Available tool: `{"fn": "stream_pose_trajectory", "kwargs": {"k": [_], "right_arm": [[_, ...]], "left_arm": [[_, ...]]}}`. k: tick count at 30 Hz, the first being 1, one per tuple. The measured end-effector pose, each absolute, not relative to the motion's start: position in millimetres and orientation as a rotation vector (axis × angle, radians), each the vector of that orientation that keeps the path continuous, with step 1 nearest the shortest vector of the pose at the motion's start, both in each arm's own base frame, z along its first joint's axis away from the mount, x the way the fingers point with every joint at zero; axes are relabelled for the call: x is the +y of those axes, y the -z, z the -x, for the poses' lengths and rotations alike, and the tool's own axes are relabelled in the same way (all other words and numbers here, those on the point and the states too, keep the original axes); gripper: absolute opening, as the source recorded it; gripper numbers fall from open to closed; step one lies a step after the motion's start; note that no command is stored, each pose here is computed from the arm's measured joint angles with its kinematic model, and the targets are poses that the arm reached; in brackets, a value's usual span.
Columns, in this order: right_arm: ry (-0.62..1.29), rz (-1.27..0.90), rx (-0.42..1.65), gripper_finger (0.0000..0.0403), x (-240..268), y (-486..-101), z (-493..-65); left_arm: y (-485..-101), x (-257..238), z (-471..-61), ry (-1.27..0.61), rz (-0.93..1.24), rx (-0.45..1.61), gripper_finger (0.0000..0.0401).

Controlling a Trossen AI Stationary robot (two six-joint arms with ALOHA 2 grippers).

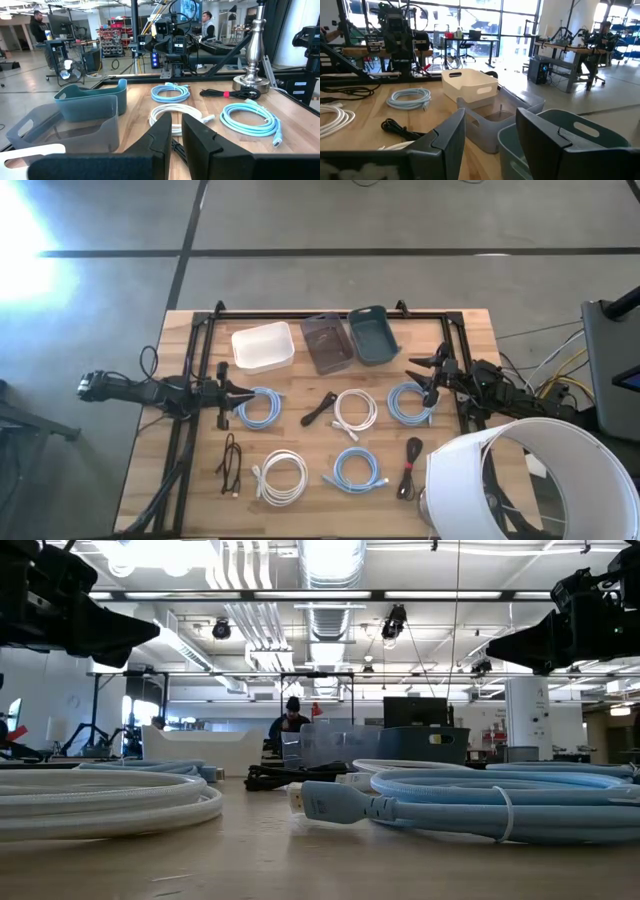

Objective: Pick & Place USB Port

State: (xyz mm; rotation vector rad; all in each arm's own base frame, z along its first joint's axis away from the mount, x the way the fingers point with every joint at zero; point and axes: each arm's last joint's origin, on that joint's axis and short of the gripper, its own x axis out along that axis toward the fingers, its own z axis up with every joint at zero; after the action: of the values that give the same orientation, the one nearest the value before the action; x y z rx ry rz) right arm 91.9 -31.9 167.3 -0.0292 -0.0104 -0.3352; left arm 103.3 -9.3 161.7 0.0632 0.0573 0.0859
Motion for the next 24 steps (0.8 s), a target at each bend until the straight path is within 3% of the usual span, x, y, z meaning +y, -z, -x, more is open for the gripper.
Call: {"fn": "stream_pose_trajectory", "kwargs": {"k": [21,24], "right_arm": [[0.335,0.032,-0.012,0.0169,-31.9,-167.5,-91.9],[0.334,-0.094,-0.032,0.0169,-31.9,-167.4,-91.9]], "left_arm": [[-161.8,-9.4,-103.2,-0.085,-0.063,0.057,0.0048],[-161.7,-9.4,-103.3,-0.085,-0.063,0.057,0.0048]]}}
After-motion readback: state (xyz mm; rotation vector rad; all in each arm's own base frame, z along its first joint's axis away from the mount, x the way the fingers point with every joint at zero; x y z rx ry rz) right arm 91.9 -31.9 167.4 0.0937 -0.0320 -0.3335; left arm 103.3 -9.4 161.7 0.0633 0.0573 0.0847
